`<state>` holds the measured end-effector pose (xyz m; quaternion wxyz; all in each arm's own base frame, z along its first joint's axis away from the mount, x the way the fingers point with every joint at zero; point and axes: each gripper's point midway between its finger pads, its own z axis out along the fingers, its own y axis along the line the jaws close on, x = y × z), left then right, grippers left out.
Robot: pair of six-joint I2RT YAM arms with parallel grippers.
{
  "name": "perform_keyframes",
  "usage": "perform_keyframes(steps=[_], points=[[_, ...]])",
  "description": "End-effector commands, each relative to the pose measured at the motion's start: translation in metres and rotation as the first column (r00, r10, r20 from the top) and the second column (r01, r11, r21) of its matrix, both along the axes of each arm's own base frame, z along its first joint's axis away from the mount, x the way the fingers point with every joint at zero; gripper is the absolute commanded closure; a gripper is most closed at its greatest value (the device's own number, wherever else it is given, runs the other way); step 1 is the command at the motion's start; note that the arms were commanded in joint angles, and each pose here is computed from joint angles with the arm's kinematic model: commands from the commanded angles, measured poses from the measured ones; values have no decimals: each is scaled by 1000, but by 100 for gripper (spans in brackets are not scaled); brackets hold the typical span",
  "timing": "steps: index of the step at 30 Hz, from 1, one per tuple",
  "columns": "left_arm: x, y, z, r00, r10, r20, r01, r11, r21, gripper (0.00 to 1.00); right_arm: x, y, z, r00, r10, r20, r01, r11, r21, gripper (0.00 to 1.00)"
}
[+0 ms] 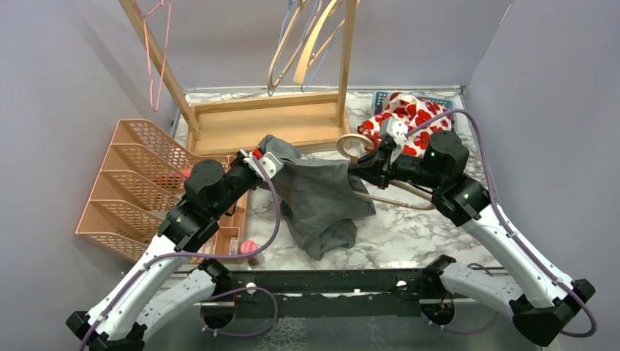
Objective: Place the skirt on the hanger
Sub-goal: Hang the skirt on the hanger.
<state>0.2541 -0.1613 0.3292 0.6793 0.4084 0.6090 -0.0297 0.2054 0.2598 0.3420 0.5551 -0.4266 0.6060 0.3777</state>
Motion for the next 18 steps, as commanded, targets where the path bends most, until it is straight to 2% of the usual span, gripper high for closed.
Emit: perform_keyframes(steps=[1, 6, 10, 14, 18], points=[[-9, 0, 0, 999, -26, -37, 27, 1000, 12, 96, -25, 4, 23, 978, 140, 156, -148, 988, 40, 99], [-21, -2, -3, 990, -57, -127, 58, 998, 6, 61, -35, 4, 38, 958, 165, 235, -192, 976, 98, 99], [-33, 0, 23, 990, -84, -114, 81, 996, -34, 41, -36, 5, 44, 950, 161, 266, -199, 972, 124, 99], [-53, -6, 61, 982, -175, -70, 167, 981, -102, 30, -36, 7, 47, 946, 171, 276, -214, 968, 131, 99], [-77, -17, 79, 953, -297, -59, 286, 946, -152, 29, -34, 8, 49, 947, 169, 272, -212, 967, 140, 99]])
